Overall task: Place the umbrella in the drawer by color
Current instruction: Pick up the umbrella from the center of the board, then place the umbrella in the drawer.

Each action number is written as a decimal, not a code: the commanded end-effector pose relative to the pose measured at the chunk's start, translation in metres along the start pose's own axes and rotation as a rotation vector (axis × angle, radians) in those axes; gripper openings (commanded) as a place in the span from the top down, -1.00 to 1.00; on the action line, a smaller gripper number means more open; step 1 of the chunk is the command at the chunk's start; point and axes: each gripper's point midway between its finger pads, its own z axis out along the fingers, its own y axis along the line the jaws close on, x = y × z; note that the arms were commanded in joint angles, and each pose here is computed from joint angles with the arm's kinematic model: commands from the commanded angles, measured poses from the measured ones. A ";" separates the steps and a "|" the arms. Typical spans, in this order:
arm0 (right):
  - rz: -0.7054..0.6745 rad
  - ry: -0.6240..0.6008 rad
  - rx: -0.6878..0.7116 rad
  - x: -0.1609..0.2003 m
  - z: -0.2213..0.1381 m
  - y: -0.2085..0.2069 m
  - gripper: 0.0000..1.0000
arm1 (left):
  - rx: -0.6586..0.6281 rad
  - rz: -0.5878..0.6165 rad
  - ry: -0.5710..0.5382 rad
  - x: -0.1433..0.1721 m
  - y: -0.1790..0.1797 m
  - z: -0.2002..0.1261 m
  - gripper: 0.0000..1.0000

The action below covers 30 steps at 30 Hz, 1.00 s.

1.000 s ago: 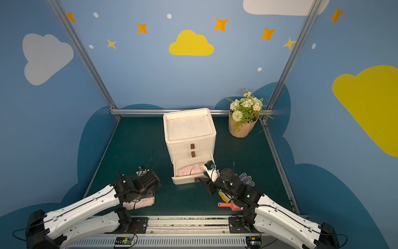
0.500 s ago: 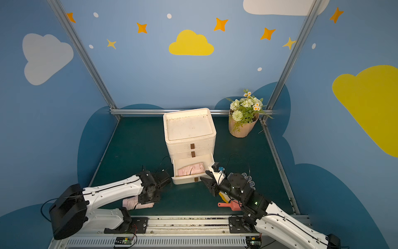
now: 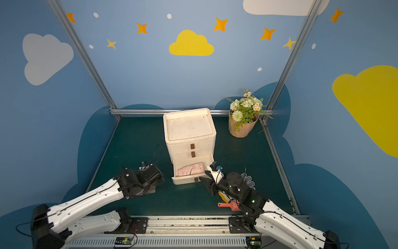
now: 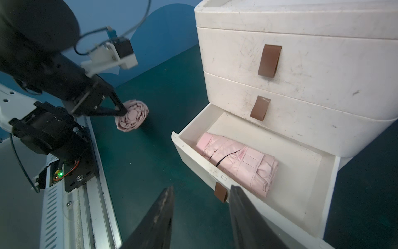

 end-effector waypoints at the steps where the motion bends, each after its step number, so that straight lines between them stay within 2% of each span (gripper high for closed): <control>1: 0.005 -0.058 -0.046 -0.023 0.001 0.010 0.05 | 0.179 0.055 -0.233 -0.042 -0.020 -0.034 0.95; 7: 0.011 -0.052 -0.150 -0.035 0.017 0.029 0.01 | 0.507 0.127 -0.475 -0.071 -0.060 -0.090 0.95; 11: -0.035 -0.013 -0.289 -0.046 0.033 0.055 -0.10 | 0.594 0.157 -0.553 -0.079 -0.075 -0.110 0.95; 17: -0.075 -0.011 -0.356 -0.076 0.060 0.075 -0.15 | 0.605 0.194 -0.607 -0.083 -0.089 -0.116 0.95; 26: -0.096 0.012 -0.419 -0.080 0.093 0.096 -0.18 | 0.650 0.165 -0.676 -0.087 -0.090 -0.125 0.95; 28: -0.108 0.009 -0.432 -0.081 0.097 0.102 -0.22 | 0.667 0.159 -0.678 -0.087 -0.093 -0.124 0.95; 30: -0.117 0.010 -0.424 -0.083 0.102 0.103 -0.36 | 0.685 0.153 -0.673 -0.085 -0.097 -0.123 0.95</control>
